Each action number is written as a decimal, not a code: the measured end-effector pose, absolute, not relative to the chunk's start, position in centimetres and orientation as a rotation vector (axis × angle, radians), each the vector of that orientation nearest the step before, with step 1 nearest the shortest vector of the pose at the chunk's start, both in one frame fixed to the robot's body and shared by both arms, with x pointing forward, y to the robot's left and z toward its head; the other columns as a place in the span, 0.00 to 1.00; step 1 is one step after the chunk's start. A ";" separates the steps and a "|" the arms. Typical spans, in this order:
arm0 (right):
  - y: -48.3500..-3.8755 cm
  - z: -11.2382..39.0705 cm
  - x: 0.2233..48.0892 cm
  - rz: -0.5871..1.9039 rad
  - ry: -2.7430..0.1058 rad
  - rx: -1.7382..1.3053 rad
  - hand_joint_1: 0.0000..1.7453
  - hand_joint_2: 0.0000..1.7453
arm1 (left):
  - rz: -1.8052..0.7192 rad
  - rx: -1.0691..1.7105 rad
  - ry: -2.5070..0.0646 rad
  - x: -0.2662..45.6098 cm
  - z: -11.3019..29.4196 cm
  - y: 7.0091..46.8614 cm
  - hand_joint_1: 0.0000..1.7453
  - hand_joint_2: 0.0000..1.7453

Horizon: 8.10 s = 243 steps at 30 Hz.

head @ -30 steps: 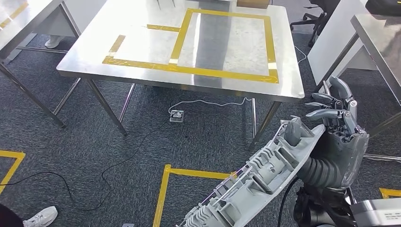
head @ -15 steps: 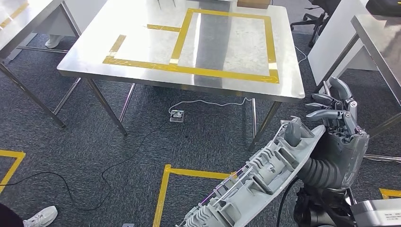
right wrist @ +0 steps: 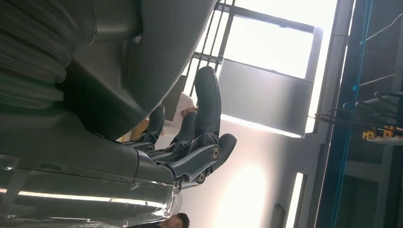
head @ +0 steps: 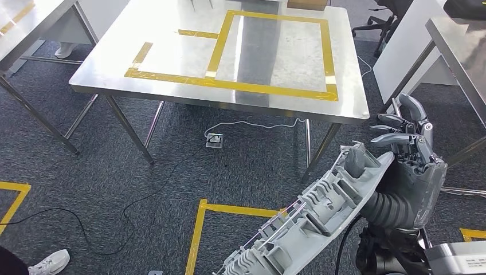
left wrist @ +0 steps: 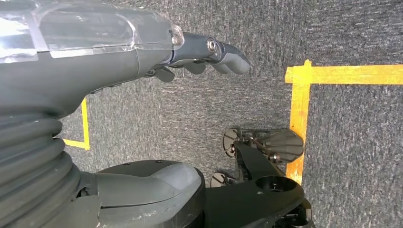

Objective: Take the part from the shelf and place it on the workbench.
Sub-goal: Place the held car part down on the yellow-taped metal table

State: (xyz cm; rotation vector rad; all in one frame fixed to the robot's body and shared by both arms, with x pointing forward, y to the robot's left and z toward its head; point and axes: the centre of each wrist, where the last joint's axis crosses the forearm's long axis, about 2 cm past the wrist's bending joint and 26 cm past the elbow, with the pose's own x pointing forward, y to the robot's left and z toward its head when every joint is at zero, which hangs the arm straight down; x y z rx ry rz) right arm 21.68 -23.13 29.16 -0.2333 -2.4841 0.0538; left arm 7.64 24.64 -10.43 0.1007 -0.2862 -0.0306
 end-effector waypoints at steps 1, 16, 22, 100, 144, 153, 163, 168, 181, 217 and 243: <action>-23.1 29.2 21.7 0.054 -2.485 -0.233 1.00 1.00 | -0.031 0.101 -0.287 7.6 -10.4 24.6 0.00 1.00; -23.1 29.2 21.7 0.053 -2.490 -0.234 1.00 1.00 | -0.031 0.099 -0.289 7.6 -10.4 24.6 0.00 1.00; -23.1 29.2 21.7 0.051 -2.493 -0.234 1.00 1.00 | -0.031 0.101 -0.288 7.6 -10.4 24.7 0.00 1.00; -23.6 29.2 21.6 0.028 -2.503 -0.254 1.00 1.00 | -0.035 0.088 -0.295 8.0 -10.3 23.9 0.00 1.00; -23.5 29.1 21.4 0.021 -2.502 -0.247 1.00 1.00 | -0.033 0.099 -0.288 7.8 -10.4 24.5 0.00 1.00; -23.5 29.1 21.3 0.017 -2.501 -0.246 1.00 1.00 | -0.033 0.103 -0.287 7.7 -10.4 24.7 0.00 1.00; -23.6 29.0 21.2 0.002 -2.479 -0.236 1.00 1.00 | -0.025 0.097 -0.296 7.8 -10.4 24.6 0.00 1.00; -23.8 29.1 21.3 -0.007 -2.490 -0.242 1.00 1.00 | -0.027 0.096 -0.297 7.8 -10.4 24.6 0.00 1.00; -24.0 29.1 21.2 -0.009 -2.511 -0.271 1.00 1.00 | -0.034 0.096 -0.298 7.8 -10.4 24.6 0.00 1.00; -22.5 46.7 35.6 0.600 -2.198 -0.691 1.00 1.00 | -0.179 0.028 -0.293 9.1 -10.0 23.1 0.00 1.00; -26.3 43.7 46.8 1.041 -1.200 -1.518 1.00 1.00 | -0.227 -0.010 -0.279 9.3 -9.7 21.2 0.00 1.00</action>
